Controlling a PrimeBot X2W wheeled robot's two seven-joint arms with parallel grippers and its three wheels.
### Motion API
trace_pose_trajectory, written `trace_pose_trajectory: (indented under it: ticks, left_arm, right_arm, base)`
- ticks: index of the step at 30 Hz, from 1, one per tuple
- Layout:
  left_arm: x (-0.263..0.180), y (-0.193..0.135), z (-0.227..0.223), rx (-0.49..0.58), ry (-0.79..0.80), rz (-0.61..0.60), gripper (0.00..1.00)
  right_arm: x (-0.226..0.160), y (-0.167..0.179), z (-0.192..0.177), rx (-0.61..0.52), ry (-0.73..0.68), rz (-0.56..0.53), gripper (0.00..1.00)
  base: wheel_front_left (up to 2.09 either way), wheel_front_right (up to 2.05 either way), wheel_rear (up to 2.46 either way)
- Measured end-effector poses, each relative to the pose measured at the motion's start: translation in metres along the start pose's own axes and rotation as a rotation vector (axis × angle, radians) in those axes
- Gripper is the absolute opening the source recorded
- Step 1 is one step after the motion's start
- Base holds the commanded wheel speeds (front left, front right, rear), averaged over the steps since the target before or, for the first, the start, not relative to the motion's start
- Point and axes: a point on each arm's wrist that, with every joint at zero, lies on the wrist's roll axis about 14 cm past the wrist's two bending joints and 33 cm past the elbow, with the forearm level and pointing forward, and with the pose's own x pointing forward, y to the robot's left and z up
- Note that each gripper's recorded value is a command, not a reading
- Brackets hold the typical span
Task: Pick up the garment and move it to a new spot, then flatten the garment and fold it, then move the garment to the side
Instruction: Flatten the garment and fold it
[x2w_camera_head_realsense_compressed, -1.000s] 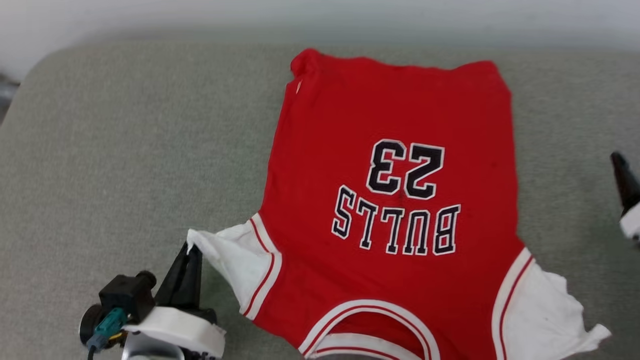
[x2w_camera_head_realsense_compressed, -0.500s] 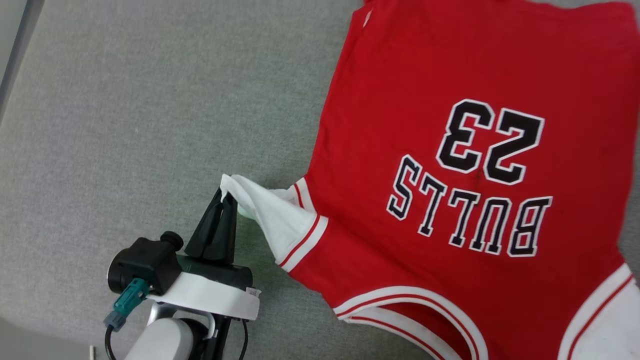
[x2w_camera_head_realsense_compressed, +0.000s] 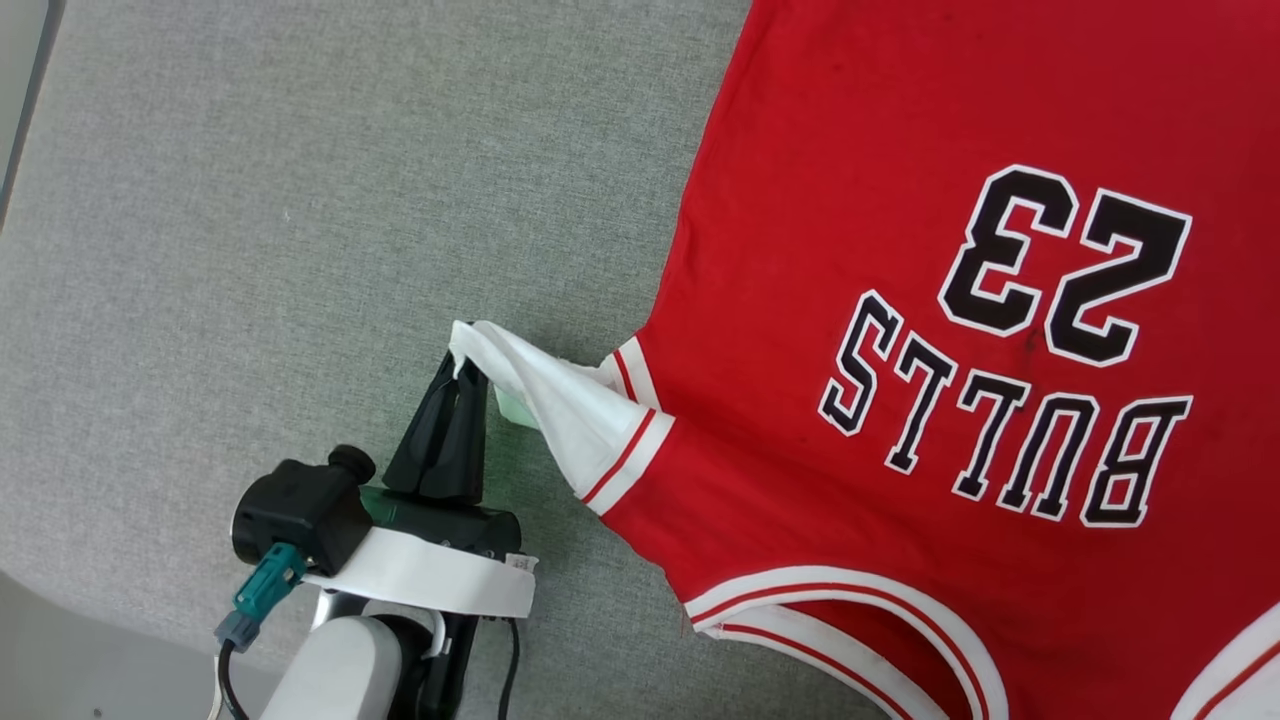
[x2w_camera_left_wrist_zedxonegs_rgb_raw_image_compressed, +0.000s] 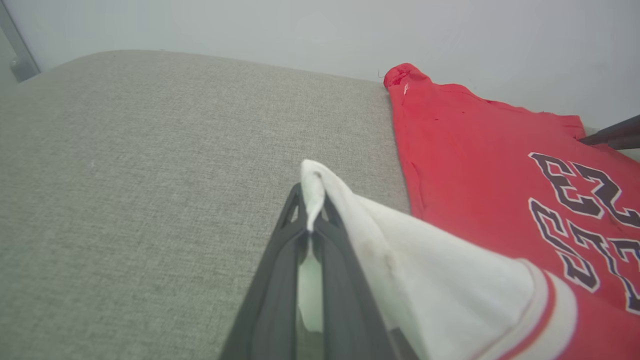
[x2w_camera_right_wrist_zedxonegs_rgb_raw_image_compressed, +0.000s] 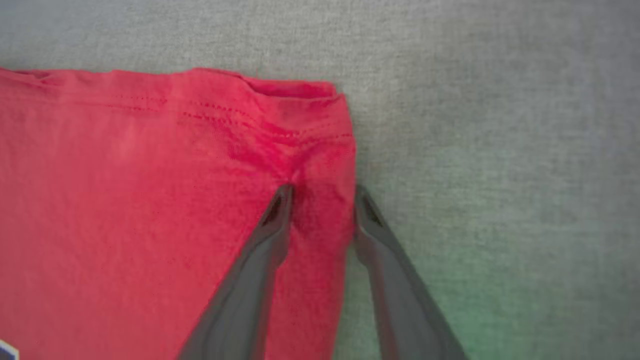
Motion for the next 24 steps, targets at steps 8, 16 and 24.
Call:
trace_pose_trajectory:
  ticks: [8, 16, 24]
  left_arm:
    - [-0.009, 0.006, 0.000, 0.012, 0.002, 0.011, 0.00]
    - [-0.028, 0.007, 0.007, 0.013, -0.004, 0.012, 0.00]
    - [-0.041, -0.005, 0.008, 0.005, 0.018, -0.040, 0.00]
  right_arm:
    - [-0.022, 0.002, 0.006, 0.010, -0.078, 0.008, 0.00]
    - [-0.081, -0.030, -0.012, 0.009, -0.168, -0.046, 0.00]
    - [-0.150, -0.072, -0.087, 0.045, -0.230, -0.097, 0.00]
  base:
    - [0.00, 0.00, 0.00]
    - [0.00, 0.00, 0.00]
    - [0.00, 0.00, 0.00]
